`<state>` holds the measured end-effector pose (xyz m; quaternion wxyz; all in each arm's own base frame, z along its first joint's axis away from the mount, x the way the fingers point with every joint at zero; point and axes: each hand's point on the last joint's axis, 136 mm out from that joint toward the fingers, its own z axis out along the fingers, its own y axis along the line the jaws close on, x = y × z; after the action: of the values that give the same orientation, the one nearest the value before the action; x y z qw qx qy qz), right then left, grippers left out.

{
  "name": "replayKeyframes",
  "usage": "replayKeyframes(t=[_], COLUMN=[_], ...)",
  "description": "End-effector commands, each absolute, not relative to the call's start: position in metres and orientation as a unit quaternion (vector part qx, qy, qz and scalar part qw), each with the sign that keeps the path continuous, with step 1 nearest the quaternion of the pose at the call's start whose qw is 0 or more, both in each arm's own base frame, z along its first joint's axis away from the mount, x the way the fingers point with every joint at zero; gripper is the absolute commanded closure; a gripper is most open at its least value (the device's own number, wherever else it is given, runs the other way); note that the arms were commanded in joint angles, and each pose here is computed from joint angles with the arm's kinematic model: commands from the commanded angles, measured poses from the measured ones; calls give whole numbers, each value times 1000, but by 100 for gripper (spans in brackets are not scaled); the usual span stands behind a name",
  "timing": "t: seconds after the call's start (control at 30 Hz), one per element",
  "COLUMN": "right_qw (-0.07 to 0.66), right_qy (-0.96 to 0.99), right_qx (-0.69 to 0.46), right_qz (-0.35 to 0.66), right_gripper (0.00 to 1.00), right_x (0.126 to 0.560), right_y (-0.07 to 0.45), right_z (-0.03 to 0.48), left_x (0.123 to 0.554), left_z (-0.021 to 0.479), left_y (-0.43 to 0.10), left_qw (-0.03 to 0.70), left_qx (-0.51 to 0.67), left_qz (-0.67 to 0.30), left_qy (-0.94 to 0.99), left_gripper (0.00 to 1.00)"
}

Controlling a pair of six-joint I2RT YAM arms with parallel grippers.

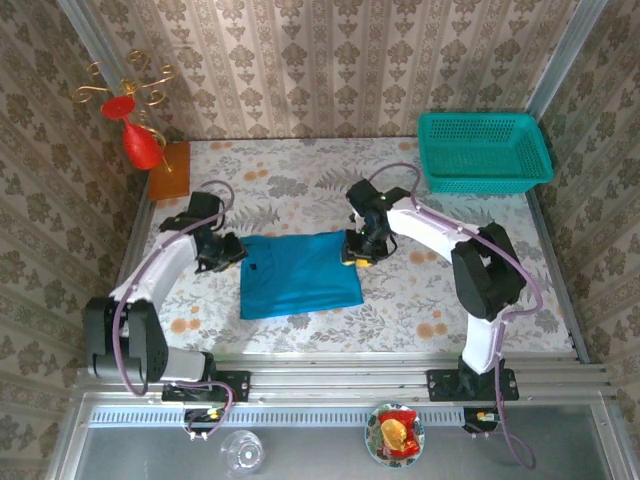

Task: Fold the inside-out t-shirt

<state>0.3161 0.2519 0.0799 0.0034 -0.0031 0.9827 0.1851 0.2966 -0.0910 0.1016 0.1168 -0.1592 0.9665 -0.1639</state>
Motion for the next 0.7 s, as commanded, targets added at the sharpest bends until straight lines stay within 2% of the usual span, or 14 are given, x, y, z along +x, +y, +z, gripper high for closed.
replayKeyframes(t=[0.0, 0.17, 0.47, 0.57, 0.67], right_qw=[-8, -23, -73, -78, -78], right_qy=[976, 964, 977, 976, 975], right_qx=[-28, -19, 36, 40, 43], right_qz=[218, 264, 196, 198, 203], right_gripper=[67, 69, 73, 73, 73], right_x=[328, 341, 329, 324, 322], right_y=[272, 297, 263, 261, 262], right_z=[79, 66, 4, 1, 4], left_x=[326, 349, 347, 350, 357], left_z=[101, 69, -11, -12, 10], left_y=[-110, -115, -87, -89, -92], left_qw=[122, 95, 22, 29, 51], left_qx=[-124, -116, -140, -148, -143], left_qz=[-196, -192, -138, -156, -168], left_qy=[965, 970, 980, 976, 974], left_gripper=[84, 88, 93, 93, 91])
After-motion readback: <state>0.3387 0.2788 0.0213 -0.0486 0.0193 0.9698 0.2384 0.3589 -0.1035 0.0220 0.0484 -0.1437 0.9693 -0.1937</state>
